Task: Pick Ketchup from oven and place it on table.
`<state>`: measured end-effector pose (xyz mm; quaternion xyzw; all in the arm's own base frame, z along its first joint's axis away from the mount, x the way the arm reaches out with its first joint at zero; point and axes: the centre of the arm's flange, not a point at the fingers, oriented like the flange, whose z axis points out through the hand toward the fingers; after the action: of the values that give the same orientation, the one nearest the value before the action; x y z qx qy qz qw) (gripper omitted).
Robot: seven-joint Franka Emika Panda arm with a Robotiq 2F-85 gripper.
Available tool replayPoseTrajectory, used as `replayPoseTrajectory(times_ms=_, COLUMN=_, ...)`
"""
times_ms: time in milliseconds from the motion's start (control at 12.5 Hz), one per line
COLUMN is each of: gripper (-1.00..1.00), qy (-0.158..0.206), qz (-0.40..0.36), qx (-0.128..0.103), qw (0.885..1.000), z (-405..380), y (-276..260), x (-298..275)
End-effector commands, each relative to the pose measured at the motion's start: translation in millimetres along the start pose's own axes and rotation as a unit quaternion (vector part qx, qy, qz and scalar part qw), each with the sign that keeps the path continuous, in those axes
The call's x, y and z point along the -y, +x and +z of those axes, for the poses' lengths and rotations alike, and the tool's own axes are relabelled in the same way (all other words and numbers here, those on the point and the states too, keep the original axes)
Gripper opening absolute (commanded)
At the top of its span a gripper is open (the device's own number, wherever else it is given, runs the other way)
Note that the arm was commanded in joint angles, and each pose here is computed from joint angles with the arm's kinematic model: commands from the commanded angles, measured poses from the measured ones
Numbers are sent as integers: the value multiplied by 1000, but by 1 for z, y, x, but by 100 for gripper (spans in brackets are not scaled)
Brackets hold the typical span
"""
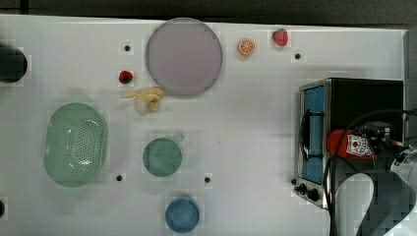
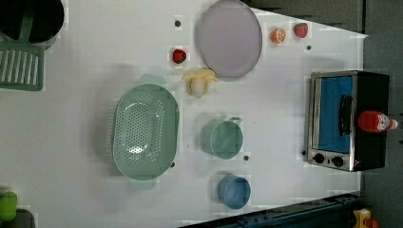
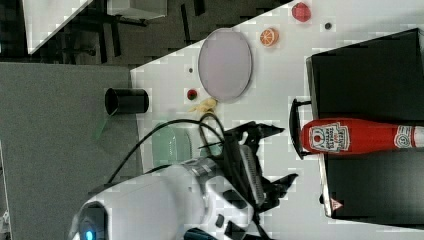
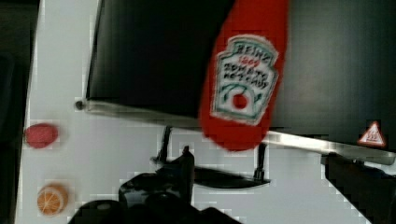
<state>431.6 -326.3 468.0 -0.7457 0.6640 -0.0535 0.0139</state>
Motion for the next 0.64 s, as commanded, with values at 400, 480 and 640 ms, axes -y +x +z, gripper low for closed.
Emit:
replayPoseTrajectory(times_ms=400, gripper=100, qy=-20, qz=-8, qx=-43, qw=999, z=61, y=30, x=15)
replayPoseTrajectory(times_ms=480, gripper=100, qy=-17, qz=9, qx=-31, qw=999, z=68, y=33, x=12)
replayPoseTrajectory(times_ms=640, gripper=100, qy=-20, qz=26, qx=-20, qw=999, z=84, y=36, x=10)
